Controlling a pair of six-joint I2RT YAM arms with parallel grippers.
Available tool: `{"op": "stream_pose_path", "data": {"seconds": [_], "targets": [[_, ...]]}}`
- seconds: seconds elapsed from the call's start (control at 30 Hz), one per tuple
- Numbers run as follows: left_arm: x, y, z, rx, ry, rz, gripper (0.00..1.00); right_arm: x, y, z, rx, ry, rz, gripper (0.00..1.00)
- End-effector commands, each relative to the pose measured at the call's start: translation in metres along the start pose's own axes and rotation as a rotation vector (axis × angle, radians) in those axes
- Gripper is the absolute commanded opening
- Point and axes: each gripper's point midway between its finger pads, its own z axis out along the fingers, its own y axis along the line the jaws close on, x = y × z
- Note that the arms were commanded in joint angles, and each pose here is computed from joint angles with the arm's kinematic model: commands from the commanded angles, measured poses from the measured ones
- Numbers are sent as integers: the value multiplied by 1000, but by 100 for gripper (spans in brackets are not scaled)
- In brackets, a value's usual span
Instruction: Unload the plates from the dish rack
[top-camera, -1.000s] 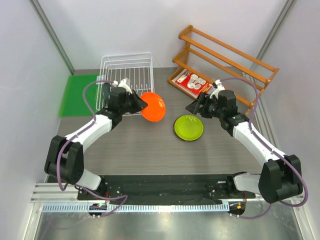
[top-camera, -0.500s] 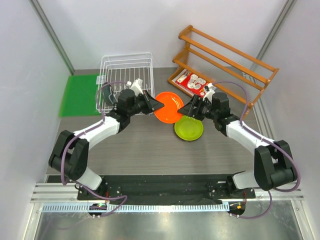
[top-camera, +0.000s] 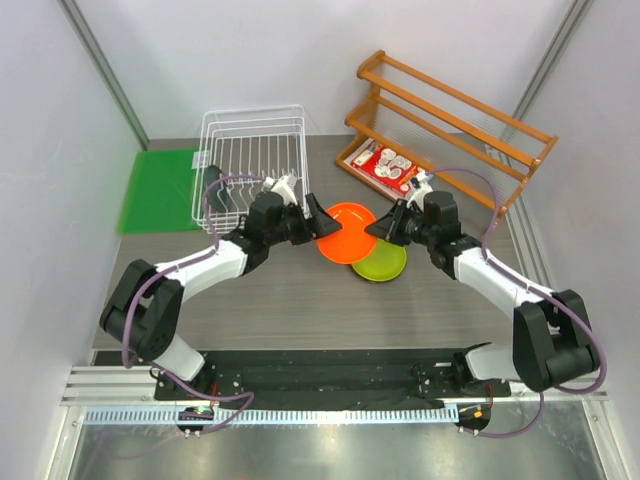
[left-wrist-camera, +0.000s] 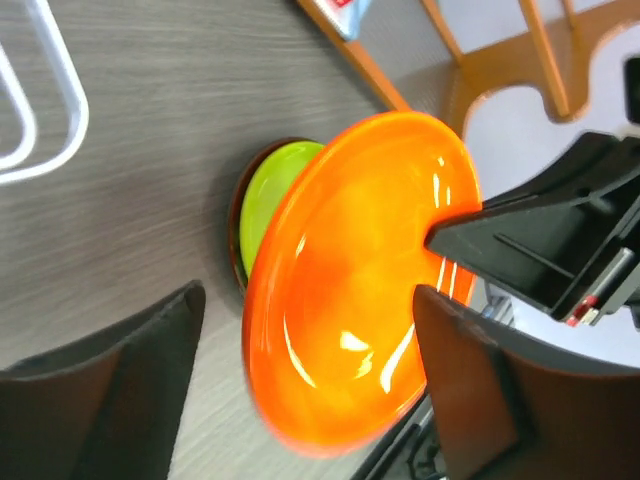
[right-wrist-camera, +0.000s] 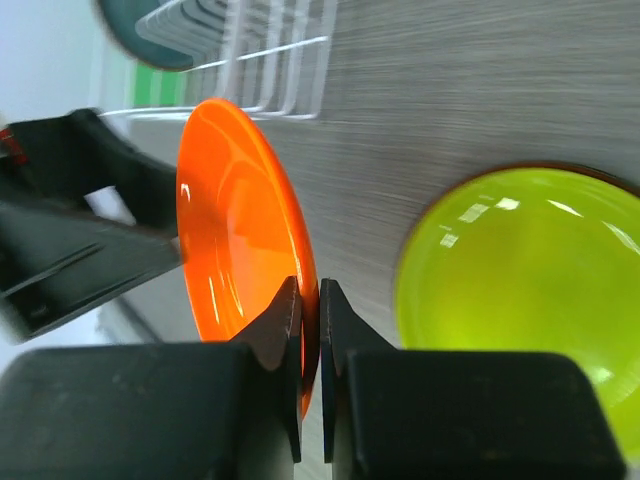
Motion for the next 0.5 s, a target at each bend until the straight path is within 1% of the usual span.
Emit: {"op": "stream_pose_path", "data": {"seconds": [0.0, 0.03, 0.07, 0.13, 0.17, 0.23, 0.27, 0.33, 0.37, 0.4, 0.47], "targets": [[-45, -14, -26, -104, -141, 203, 90, -14, -42, -30, 263, -100, -52, 1], [-56, -3, -31, -176, -187, 227, 92, -15, -46, -34, 289, -107, -63, 1], [-58, 8, -38, -244, -192, 253, 94, -12, -55, -40, 330, -94, -53, 1], [-79, 7, -56, -313, -264, 329, 96, -12, -64, -46, 382, -109, -56, 1], [-88, 20, -69, -408, -300, 346, 99, -9, -70, -49, 413, -98, -48, 1], [-105, 21, -86, -475, -357, 409, 99, -4, -80, -50, 444, -88, -44, 1], [-114, 29, -96, -550, -396, 424, 100, -2, -82, -50, 449, -83, -45, 1], [-125, 33, -107, -615, -426, 471, 99, 3, -92, -48, 478, -66, -39, 1], [-127, 37, -111, -647, -431, 482, 99, 4, -95, -47, 486, -62, -38, 1], [-134, 41, -118, -697, -460, 488, 99, 4, -97, -47, 492, -58, -41, 1], [-139, 47, -122, -743, -473, 506, 99, 7, -102, -42, 496, -41, -38, 1]]}}
